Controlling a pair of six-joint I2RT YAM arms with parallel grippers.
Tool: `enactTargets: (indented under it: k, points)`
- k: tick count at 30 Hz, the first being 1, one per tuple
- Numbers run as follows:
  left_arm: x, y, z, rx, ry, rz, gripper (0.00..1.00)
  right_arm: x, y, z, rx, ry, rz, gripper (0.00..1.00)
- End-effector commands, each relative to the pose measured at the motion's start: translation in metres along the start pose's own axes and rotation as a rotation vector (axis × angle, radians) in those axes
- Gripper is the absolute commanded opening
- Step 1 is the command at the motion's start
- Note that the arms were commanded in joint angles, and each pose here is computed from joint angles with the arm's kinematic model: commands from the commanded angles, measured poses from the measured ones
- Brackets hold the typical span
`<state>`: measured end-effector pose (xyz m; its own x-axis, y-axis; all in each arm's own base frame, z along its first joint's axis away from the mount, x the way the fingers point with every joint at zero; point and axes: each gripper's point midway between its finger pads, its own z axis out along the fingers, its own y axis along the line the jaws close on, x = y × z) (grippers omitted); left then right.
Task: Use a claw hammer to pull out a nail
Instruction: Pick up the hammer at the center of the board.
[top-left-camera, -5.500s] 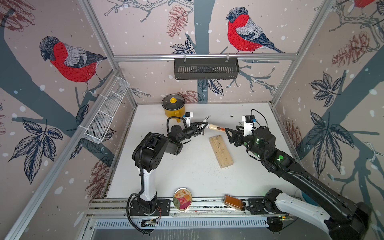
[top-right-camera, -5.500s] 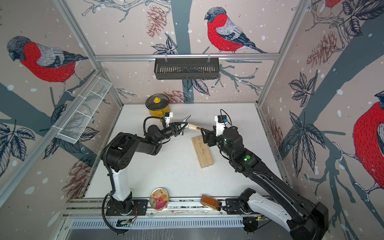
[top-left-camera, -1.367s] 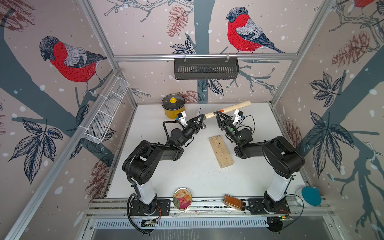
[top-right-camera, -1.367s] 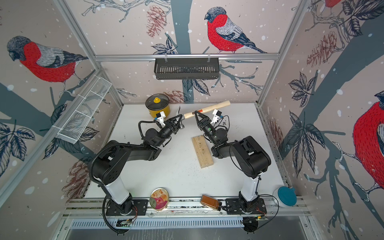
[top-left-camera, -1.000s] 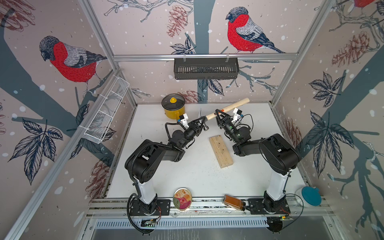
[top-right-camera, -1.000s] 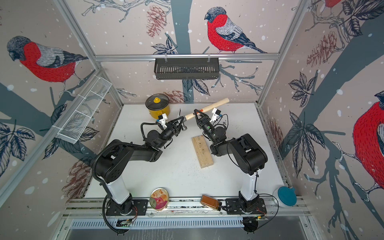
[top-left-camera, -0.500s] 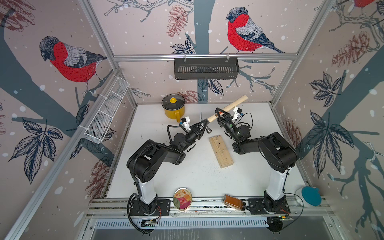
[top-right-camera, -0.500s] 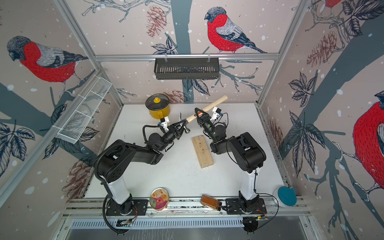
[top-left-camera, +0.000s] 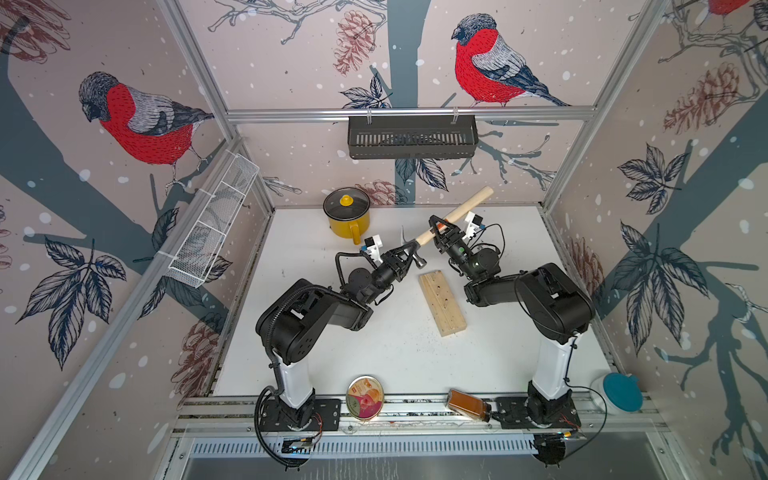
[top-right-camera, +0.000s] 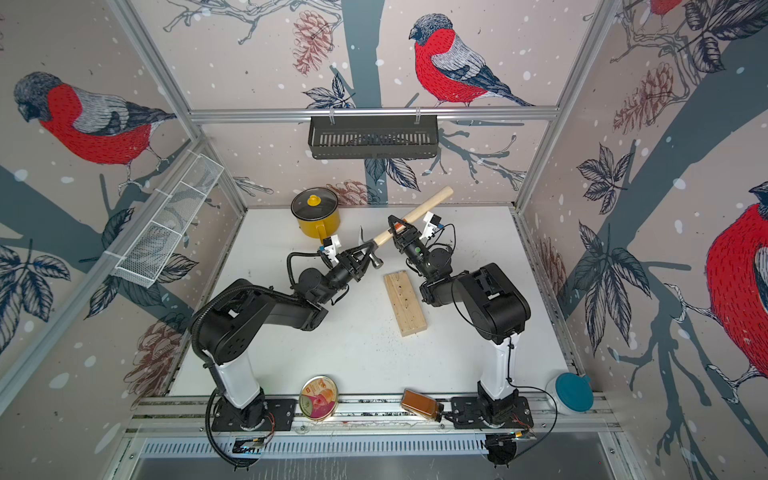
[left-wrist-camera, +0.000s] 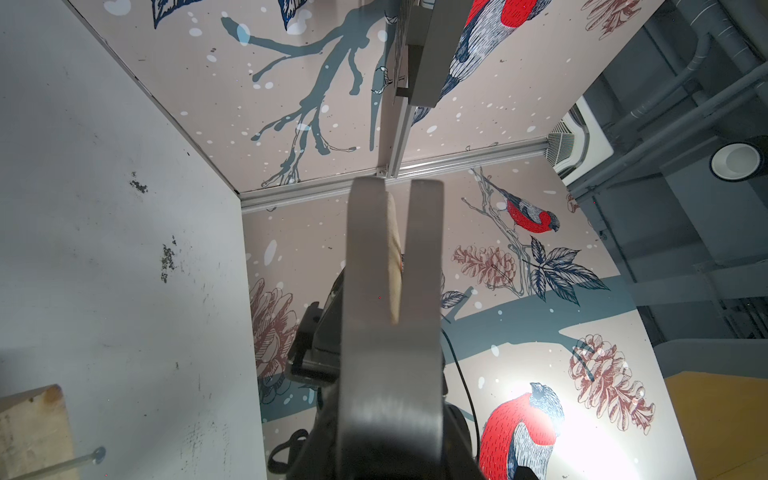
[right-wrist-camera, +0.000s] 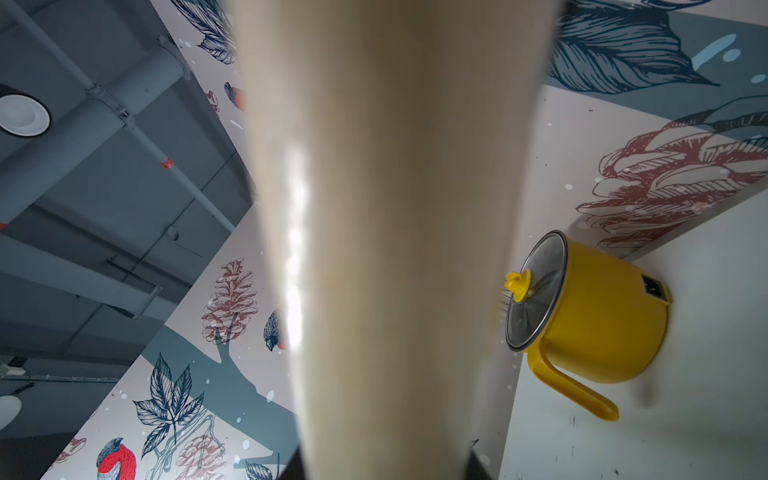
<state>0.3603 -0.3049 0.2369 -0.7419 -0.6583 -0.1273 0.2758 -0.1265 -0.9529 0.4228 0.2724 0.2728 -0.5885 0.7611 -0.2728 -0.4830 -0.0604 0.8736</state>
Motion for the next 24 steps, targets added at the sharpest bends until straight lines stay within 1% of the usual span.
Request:
enactTargets:
  k: [1, 8, 11, 12, 13, 15, 17, 18, 21, 24]
  points:
    - [0.008, -0.039, -0.004, 0.159, 0.039, 0.033, 0.00, 0.001, 0.023, 0.000, -0.075, 0.020, -0.021, 0.28]
    - [0.012, -0.034, -0.003, 0.126, 0.061, 0.054, 0.00, -0.001, 0.022, -0.006, -0.049, 0.023, -0.038, 0.17]
    - [0.013, -0.032, -0.003, 0.119, 0.069, 0.054, 0.00, -0.003, 0.025, -0.007, -0.055, 0.019, -0.048, 0.09]
    - [0.014, -0.031, -0.003, 0.114, 0.072, 0.053, 0.02, -0.003, 0.027, -0.007, -0.058, 0.018, -0.052, 0.06]
    - [0.014, -0.030, -0.002, 0.111, 0.075, 0.054, 0.09, -0.004, 0.028, -0.007, -0.061, 0.017, -0.053, 0.06]
    - [0.016, -0.029, -0.002, 0.104, 0.082, 0.056, 0.27, -0.006, 0.032, -0.007, -0.068, 0.013, -0.060, 0.05]
    - [0.016, -0.028, -0.003, 0.098, 0.082, 0.058, 0.39, -0.008, 0.036, -0.007, -0.073, 0.008, -0.066, 0.05]
    - [0.016, -0.027, -0.003, 0.097, 0.082, 0.059, 0.44, -0.008, 0.037, -0.006, -0.076, 0.007, -0.067, 0.04]
    - [0.016, -0.028, -0.004, 0.094, 0.085, 0.066, 0.54, -0.012, 0.041, -0.007, -0.080, 0.001, -0.074, 0.04]
    - [0.017, -0.028, -0.004, 0.085, 0.088, 0.076, 0.60, -0.017, 0.044, -0.009, -0.084, -0.008, -0.080, 0.03]
